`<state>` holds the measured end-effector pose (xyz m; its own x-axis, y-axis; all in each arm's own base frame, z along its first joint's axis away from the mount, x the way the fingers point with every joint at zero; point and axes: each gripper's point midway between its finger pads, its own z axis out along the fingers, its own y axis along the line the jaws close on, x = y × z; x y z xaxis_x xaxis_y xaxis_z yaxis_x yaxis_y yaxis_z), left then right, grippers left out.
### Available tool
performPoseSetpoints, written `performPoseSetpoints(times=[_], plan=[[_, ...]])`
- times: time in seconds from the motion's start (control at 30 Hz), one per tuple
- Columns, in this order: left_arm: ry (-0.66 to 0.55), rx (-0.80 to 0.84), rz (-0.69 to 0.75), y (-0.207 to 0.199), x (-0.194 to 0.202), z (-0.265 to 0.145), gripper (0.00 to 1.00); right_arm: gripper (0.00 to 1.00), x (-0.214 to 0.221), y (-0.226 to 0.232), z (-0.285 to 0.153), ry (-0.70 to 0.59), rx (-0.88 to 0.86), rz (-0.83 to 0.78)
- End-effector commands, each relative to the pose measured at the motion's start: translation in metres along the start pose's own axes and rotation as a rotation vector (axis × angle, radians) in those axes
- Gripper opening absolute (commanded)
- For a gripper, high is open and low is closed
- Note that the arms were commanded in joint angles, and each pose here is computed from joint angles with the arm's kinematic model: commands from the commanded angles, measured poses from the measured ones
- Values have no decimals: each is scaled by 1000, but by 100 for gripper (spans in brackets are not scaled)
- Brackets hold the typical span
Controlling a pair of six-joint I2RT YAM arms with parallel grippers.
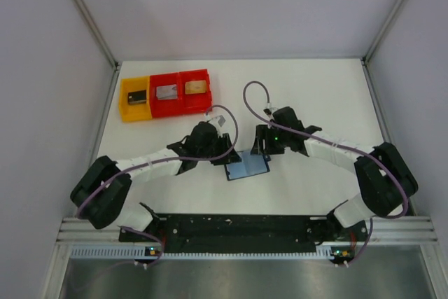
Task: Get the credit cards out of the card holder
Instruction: Remove the credit card from the card holder.
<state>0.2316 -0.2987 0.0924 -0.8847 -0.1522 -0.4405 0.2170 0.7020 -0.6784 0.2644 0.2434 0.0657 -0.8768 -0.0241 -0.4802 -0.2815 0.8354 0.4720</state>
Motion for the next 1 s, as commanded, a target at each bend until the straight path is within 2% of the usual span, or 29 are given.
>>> performPoseSetpoints(times=[0.0, 0.2, 0.4, 0.8, 0.97], plan=[[42, -17, 21, 16, 15, 11, 32, 57, -25, 5, 5, -58, -4, -31], [93, -103, 3, 44, 35, 14, 23, 54, -17, 0, 13, -22, 2, -23], [133, -136, -21, 57, 49, 16, 18, 52, -6, -3, 18, 12, -3, -15], [157, -181, -40, 68, 60, 13, 16, 49, 3, 5, 23, 62, -61, -26], [156, -183, -43, 68, 60, 13, 15, 49, 3, -4, 22, 57, -4, -27]])
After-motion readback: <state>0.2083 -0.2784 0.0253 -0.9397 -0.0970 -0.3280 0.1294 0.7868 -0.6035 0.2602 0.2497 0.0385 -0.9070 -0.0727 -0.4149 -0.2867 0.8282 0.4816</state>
